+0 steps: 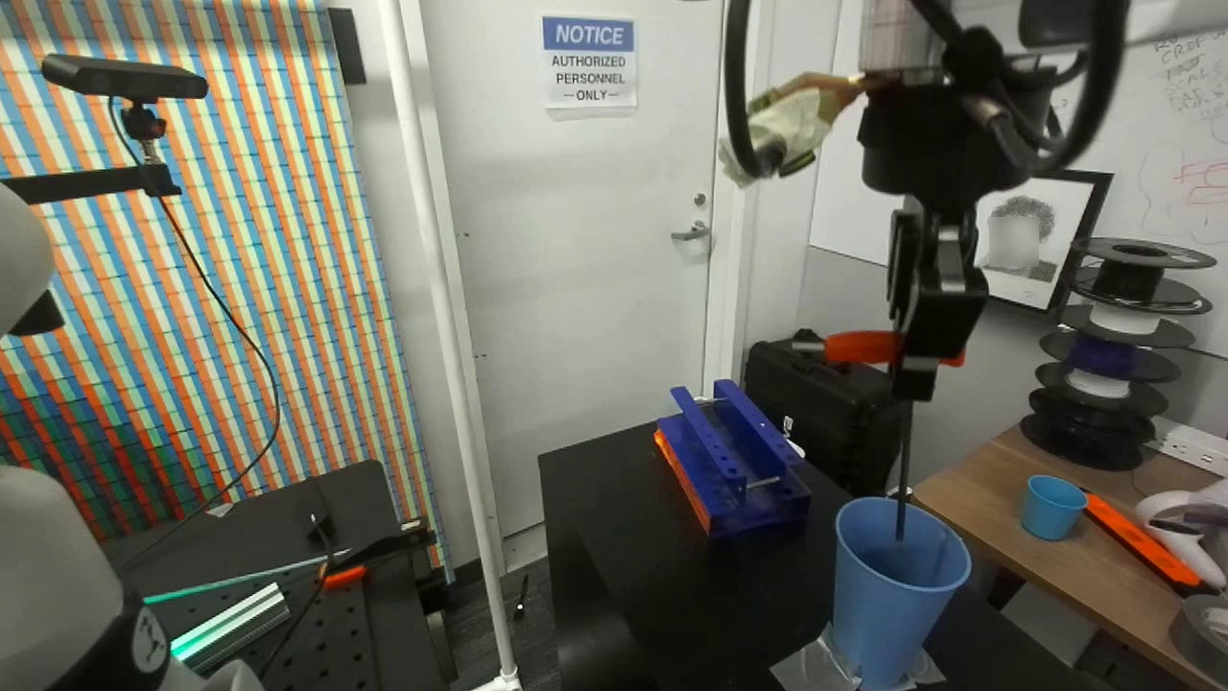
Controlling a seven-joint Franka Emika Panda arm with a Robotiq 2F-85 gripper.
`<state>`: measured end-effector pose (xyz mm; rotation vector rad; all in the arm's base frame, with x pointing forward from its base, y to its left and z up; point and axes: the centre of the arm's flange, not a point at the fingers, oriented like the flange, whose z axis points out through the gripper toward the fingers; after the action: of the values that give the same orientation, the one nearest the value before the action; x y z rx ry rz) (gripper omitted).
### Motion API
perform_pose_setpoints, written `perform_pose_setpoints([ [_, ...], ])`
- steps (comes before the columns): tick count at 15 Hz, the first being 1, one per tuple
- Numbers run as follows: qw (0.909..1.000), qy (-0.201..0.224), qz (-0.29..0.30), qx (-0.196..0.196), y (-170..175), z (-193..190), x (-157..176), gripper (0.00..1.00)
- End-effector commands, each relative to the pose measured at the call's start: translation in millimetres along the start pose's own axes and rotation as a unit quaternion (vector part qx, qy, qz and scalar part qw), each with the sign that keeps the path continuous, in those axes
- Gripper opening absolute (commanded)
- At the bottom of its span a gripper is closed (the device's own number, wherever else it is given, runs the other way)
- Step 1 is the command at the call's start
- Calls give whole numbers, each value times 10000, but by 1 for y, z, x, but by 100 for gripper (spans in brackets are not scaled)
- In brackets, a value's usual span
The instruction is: Put the orange item into the blue cup
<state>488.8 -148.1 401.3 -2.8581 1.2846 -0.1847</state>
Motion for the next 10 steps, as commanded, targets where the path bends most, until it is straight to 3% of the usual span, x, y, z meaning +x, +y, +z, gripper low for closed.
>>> perform_pose_setpoints([
  [1,9998,112,-138,85,-12,38,20,11],
  [8,9986,-454,-252,44,-15,89,17,14],
  [9,9981,-553,-245,73,-15,91,17,36],
  [10,9977,-628,-222,130,-14,89,16,46],
])
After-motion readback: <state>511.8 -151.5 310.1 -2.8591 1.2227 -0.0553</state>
